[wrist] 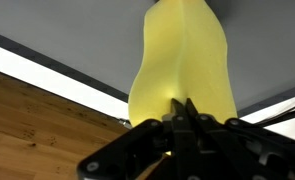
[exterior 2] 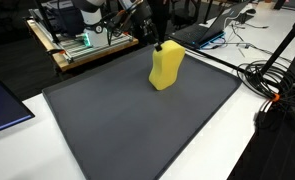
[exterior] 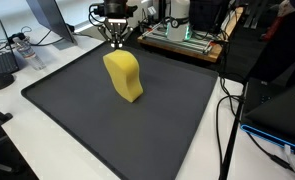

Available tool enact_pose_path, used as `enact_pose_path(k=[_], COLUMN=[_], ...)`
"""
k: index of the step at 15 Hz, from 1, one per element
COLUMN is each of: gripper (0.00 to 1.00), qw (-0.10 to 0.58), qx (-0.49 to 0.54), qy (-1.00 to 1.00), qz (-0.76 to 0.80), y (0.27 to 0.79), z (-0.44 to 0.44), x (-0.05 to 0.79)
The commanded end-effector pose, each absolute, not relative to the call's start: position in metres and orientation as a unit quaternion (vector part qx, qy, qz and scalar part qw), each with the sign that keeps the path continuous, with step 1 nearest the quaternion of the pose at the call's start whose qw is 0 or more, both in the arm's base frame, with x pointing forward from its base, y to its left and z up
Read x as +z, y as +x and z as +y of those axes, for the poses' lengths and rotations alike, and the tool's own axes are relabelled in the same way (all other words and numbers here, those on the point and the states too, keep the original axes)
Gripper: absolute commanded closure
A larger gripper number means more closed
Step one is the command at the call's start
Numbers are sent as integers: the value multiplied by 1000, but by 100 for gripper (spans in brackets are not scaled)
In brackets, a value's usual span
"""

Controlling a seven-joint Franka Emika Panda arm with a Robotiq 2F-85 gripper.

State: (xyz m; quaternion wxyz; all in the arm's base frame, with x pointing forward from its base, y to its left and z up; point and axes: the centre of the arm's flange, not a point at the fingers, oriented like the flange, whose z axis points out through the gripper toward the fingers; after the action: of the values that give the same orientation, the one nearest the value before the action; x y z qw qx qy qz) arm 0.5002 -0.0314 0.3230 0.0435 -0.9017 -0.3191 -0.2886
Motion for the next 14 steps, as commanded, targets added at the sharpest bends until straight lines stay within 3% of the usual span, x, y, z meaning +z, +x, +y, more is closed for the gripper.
enact_pose_path(k=[1,14], gripper=[95,96], qw=[42,20], qx=[-277,-269], qy=[-902,-918], qz=[-328,-290], y=[497,499], z=[-32,-38], x=[319,317])
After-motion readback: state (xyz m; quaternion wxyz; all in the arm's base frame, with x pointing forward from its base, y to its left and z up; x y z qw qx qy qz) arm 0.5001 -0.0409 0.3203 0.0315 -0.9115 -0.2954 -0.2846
